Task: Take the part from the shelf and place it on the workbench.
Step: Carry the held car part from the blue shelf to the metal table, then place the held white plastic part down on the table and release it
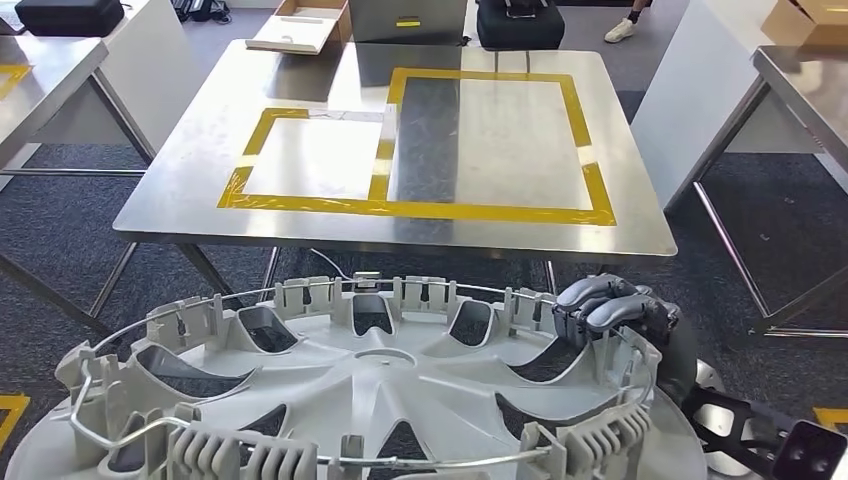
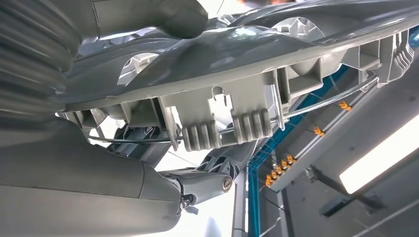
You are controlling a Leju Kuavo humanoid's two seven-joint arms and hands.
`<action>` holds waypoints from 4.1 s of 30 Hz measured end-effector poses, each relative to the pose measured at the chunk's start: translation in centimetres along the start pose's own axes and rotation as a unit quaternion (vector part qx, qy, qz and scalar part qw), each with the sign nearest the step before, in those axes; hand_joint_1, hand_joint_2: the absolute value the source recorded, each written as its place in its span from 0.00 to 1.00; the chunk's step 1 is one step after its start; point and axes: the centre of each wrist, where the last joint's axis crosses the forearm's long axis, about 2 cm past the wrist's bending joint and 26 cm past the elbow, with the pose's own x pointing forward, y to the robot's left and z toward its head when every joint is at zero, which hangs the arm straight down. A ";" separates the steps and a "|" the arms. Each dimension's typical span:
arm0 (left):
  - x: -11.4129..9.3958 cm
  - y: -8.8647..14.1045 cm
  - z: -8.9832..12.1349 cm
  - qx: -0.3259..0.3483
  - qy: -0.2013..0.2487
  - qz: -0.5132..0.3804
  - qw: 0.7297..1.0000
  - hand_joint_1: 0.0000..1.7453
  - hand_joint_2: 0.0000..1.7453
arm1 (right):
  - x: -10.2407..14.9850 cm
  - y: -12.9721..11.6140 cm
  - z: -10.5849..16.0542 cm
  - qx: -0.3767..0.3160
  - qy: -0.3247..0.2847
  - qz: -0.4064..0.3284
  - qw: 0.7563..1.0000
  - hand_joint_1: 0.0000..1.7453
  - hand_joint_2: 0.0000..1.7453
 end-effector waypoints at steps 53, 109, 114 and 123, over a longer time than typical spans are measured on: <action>-0.7 1.9 0.0 0.035 0.022 -0.004 0.999 0.00 1.00 | -0.4 -0.2 -0.6 0.001 -0.004 0.002 1.000 1.00 1.00; -0.3 1.9 -0.2 0.026 0.005 -0.012 1.000 0.00 1.00 | -0.4 0.4 -0.2 -0.018 -0.007 -0.003 1.000 1.00 1.00; -0.5 2.1 -0.1 0.029 0.013 -0.013 0.999 0.00 1.00 | -0.4 0.7 0.0 -0.017 -0.003 -0.009 1.000 1.00 1.00; -0.8 1.7 0.0 0.031 0.016 -0.012 0.999 0.00 1.00 | -0.4 1.0 0.0 -0.032 0.004 0.017 0.999 1.00 1.00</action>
